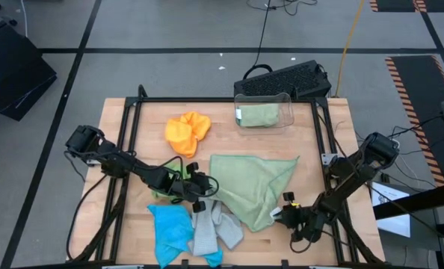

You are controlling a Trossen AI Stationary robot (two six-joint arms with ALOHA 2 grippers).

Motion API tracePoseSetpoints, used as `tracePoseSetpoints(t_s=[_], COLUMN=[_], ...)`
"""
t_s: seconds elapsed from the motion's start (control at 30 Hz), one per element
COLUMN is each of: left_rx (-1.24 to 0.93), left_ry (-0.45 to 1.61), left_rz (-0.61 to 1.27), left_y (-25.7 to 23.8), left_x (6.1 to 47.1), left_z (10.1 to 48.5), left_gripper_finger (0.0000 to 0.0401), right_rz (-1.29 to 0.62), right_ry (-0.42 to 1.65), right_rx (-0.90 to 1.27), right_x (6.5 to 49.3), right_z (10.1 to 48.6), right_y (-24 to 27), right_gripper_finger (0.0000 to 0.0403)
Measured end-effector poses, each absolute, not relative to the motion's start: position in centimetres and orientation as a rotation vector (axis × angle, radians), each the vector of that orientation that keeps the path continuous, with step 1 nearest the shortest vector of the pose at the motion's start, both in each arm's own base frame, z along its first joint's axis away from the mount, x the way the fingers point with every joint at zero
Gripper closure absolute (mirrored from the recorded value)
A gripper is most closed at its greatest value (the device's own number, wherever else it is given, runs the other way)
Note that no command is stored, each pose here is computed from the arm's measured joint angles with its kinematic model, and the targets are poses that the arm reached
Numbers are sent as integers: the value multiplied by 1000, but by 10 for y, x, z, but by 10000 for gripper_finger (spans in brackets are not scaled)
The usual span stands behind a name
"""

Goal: Fold microfiber towels
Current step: Fold the light green microfiber towel

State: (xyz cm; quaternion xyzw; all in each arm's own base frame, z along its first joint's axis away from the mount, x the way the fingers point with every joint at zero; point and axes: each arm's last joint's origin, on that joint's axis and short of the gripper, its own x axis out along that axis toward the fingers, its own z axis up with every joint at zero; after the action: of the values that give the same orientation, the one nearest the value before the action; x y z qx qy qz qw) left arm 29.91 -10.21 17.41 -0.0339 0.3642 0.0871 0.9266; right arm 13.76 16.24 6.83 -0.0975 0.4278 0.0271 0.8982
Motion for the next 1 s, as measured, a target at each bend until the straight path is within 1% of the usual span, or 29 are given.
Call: tracePoseSetpoints(t_s=[0.03, 0.1, 0.17, 0.23, 0.3, 0.4, 0.5, 0.6, 0.73, 0.9, 1.0], left_rx=[-69, -69, -72, -85, -86, -49, -9, 25, 73, 142, 174], left_ry=[747, 747, 741, 724, 693, 634, 577, 506, 405, 256, 191], left_rz=[179, 179, 176, 149, 98, 18, -42, -88, -128, -53, 23], left_y=[-102, -102, -102, -104, -109, -119, -129, -137, -146, -148, -147], left_x=[299, 299, 300, 301, 303, 304, 304, 305, 305, 309, 310], left_z=[174, 174, 175, 176, 179, 184, 189, 195, 204, 217, 224], left_gripper_finger=[390, 387, 390, 396, 396, 389, 394, 397, 389, 397, 389], right_rz=[61, 81, 109, 177, 282, 349, 378, 397, 414, 356, 347], right_ry=[875, 868, 873, 856, 836, 795, 682, 634, 558, 475, 475], right_rx=[-194, -185, -166, -130, -85, -52, -3, -4, 5, 16, 54], right_x=[137, 137, 137, 138, 137, 135, 137, 135, 133, 129, 123], right_z=[67, 66, 70, 79, 93, 113, 142, 163, 198, 239, 251], right_y=[162, 162, 163, 166, 170, 170, 172, 169, 167, 155, 146], right_gripper_finger=[375, 393, 391, 391, 397, 399, 400, 401, 401, 401, 401])
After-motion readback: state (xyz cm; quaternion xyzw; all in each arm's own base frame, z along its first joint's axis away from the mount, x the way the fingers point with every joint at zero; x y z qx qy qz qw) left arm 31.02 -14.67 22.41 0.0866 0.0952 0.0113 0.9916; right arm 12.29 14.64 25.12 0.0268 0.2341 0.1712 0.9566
